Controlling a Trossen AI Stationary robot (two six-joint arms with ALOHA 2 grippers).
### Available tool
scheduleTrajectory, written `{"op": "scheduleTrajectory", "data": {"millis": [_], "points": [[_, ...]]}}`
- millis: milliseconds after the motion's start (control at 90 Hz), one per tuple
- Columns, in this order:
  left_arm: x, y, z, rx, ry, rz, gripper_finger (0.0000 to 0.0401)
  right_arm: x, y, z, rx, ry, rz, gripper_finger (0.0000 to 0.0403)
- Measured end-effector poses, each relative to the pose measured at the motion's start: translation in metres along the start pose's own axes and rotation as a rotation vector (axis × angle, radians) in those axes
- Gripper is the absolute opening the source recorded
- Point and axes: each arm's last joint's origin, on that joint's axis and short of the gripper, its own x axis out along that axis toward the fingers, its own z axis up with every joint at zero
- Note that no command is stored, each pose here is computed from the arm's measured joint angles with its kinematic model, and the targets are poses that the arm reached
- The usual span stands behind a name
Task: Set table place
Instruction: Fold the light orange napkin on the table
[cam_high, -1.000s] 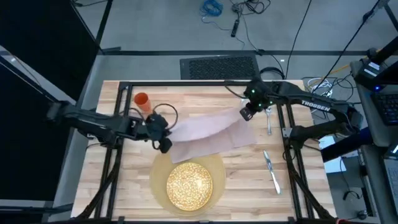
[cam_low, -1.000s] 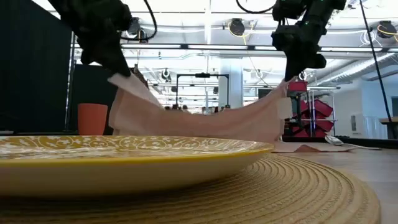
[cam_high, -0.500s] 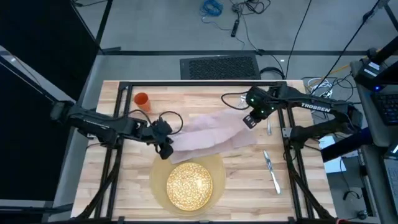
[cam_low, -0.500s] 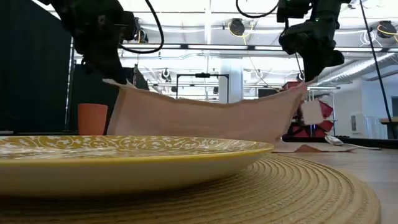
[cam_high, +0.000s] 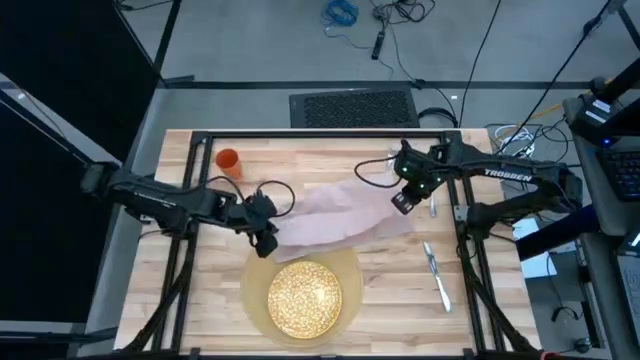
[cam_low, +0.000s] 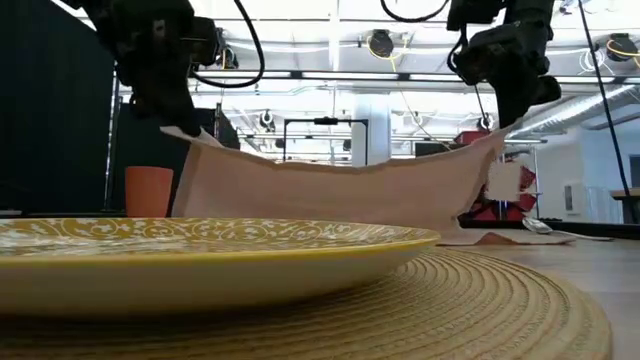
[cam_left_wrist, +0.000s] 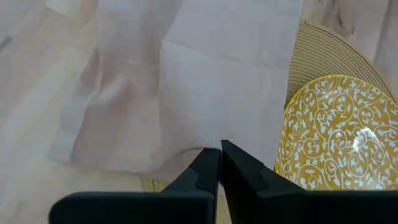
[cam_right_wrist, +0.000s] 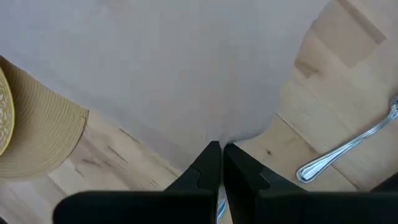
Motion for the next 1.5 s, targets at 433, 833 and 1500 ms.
{"op": "scheduleTrajectory", "data": {"millis": [433,833,1500], "points": [[0.001,0.0,0.001,0.033,-0.002,-0.007,0.0056,0.0,0.001,-0.001,-0.039,-0.02,-0.033,0.0128],[0.002,0.032,0.008,-0.002,0.016,0.24,0.0082,0.0,0.006,0.007,-0.085,-0.105,0.01,0.017],[0.053,0.056,0.006,0.037,0.165,0.38,0.0081,-0.001,0.007,0.011,-0.151,-0.142,0.018,0.0165]]}}
